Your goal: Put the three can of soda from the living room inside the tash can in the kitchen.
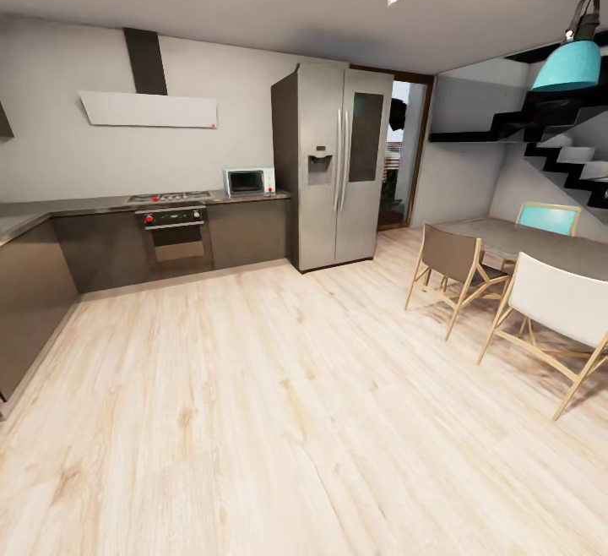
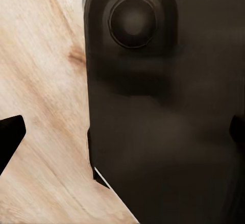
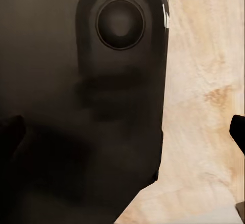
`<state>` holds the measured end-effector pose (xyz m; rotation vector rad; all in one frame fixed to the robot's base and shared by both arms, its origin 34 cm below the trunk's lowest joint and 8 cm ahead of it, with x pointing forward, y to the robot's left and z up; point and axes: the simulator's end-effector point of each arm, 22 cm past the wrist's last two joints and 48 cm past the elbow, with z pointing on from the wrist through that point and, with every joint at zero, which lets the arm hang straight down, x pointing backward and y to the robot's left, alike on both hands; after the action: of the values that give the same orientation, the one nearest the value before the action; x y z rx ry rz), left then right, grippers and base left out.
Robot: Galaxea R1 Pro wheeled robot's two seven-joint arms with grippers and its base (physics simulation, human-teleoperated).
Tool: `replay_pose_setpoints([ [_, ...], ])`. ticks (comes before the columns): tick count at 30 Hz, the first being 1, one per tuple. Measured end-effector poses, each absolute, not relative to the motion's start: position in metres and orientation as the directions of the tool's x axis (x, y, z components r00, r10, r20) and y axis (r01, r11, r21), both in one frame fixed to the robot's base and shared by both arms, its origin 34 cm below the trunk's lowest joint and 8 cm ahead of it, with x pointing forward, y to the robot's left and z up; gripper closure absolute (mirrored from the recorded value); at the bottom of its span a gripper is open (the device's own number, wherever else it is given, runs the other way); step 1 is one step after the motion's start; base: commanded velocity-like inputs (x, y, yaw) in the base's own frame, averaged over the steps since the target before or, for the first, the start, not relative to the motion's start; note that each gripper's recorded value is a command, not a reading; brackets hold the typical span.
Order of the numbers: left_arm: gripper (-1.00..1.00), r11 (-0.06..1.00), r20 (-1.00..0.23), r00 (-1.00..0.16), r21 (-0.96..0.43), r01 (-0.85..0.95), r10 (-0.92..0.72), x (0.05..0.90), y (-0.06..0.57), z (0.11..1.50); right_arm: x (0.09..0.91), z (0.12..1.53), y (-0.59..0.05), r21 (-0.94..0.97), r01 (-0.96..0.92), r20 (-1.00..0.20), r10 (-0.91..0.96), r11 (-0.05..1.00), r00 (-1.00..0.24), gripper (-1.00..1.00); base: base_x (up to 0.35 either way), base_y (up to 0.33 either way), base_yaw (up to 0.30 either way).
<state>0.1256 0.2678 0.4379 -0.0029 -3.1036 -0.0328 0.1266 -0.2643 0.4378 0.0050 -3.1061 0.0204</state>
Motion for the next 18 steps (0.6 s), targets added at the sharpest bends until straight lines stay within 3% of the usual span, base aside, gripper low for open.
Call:
replay_pose_setpoints([
  [18,-1.00,0.999,0.036,-0.999,0.038,0.003,0.002,0.127,0.281,0.438,0.129,0.438,-0.276,-0.031,-0.004,0.028,-0.003,1.000,-1.000,-1.00,0.000,0.000,0.000],
])
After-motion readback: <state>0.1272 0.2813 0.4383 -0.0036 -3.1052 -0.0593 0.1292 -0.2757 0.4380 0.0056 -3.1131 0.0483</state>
